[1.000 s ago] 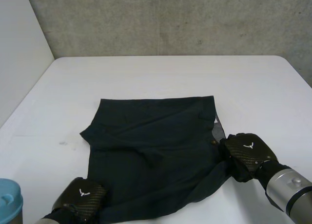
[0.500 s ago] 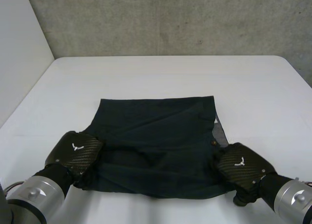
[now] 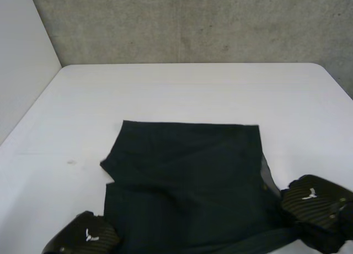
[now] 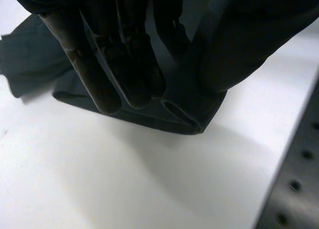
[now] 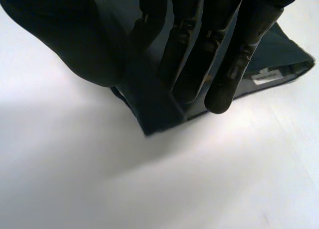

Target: Fold the shorts.

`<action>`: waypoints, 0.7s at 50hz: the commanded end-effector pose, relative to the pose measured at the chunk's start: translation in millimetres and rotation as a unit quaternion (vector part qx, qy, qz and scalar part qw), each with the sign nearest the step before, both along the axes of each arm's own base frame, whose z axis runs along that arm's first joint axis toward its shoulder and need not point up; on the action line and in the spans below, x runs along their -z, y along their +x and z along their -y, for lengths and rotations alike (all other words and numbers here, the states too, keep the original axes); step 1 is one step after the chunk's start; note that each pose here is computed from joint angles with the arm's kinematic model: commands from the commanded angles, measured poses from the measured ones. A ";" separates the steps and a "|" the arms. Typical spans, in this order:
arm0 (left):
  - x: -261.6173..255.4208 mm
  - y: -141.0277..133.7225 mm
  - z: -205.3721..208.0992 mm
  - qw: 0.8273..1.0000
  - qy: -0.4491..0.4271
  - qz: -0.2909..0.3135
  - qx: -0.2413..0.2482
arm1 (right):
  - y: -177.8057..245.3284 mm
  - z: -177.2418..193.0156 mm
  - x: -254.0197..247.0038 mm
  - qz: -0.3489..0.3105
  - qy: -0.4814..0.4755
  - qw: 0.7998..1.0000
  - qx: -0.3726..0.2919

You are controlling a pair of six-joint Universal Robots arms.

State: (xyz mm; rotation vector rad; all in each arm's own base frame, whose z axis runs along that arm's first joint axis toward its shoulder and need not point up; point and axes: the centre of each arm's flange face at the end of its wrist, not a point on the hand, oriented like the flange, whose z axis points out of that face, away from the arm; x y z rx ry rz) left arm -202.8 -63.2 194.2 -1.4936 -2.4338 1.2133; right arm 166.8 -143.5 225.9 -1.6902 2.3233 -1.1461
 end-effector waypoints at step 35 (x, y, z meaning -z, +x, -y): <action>14.5 -91.1 227.0 0.959 -0.269 -0.070 -0.048 | 85.9 162.6 23.2 0.145 -0.178 0.971 0.070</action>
